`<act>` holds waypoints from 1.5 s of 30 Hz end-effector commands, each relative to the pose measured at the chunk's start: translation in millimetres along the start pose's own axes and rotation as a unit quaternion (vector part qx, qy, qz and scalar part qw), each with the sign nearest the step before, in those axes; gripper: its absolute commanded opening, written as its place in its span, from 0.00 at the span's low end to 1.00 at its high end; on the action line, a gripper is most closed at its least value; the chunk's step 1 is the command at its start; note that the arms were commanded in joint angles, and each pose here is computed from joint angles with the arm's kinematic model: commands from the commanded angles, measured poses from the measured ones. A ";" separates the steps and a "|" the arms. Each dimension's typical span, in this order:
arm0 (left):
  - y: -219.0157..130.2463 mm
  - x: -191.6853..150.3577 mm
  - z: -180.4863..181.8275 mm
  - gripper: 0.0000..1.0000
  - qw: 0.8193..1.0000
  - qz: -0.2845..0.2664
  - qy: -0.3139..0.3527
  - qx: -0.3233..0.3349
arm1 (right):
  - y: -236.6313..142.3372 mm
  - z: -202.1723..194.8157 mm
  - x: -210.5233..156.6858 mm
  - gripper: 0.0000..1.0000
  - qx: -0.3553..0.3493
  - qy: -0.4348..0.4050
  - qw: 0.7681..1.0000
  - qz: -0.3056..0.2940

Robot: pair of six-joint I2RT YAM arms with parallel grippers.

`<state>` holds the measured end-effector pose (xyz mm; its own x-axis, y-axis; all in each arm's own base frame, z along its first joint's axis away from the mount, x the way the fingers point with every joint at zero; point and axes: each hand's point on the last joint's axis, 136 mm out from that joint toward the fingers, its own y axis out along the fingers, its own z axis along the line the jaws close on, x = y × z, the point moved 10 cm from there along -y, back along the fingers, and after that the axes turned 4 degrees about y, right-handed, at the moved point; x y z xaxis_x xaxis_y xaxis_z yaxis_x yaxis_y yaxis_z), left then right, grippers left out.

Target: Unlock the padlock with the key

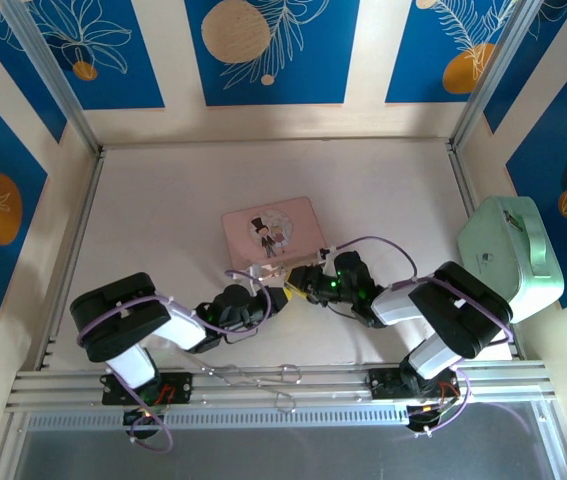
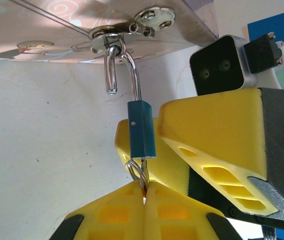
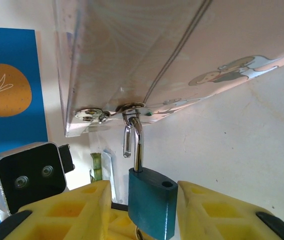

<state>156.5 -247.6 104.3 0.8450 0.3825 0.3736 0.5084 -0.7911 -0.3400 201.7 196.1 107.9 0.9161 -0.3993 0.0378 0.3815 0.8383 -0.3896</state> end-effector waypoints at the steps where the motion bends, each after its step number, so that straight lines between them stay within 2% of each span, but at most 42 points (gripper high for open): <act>1: -0.6 3.4 -5.6 0.00 1.000 -0.004 -0.006 -0.021 | -0.7 4.1 0.0 0.38 0.021 -0.024 0.999 -0.012; 10: -4.1 5.5 -8.0 0.00 1.000 -0.009 -0.004 -0.018 | 7.8 1.2 2.8 0.34 0.027 -0.022 0.999 -0.018; 23: -4.3 6.4 -6.2 0.00 1.000 -0.010 -0.004 -0.001 | 14.8 2.1 -1.2 0.06 0.020 -0.016 1.000 -0.016; 25: -4.9 6.9 -8.5 0.25 1.000 -0.011 0.004 -0.011 | 15.2 1.4 -1.1 0.04 0.017 -0.014 1.000 -0.018; 26: -5.4 7.7 -10.6 0.34 1.000 -0.012 0.009 -0.016 | 15.1 1.3 -1.0 0.03 0.016 -0.013 1.000 -0.018; 28: -8.5 10.7 -16.1 0.47 1.000 -0.017 0.020 -0.016 | 15.1 0.5 -1.2 0.00 0.014 -0.010 1.000 -0.020; 30: -13.7 14.3 -22.6 0.54 0.999 -0.019 0.037 -0.007 | 15.3 0.4 -2.1 0.00 0.013 -0.011 1.000 -0.021; 35: -37.3 29.4 -43.3 0.62 0.995 -0.032 0.085 0.046 | 14.3 2.7 -5.0 0.00 0.010 -0.019 0.999 -0.030; 40: -68.2 52.8 -44.1 0.65 0.980 -0.032 0.090 0.173 | 13.2 7.2 -9.6 0.00 -0.003 -0.031 0.998 -0.045; 45: -91.9 69.7 -39.3 0.63 0.976 -0.050 0.078 0.196 | 13.8 13.0 -11.5 0.00 -0.001 -0.040 0.998 -0.051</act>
<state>168.1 -187.0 211.2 0.7326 0.4183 0.5370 0.6668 -0.5991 -0.4432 194.9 212.1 104.1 0.8890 -0.4451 0.1072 0.4481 0.7979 -0.4032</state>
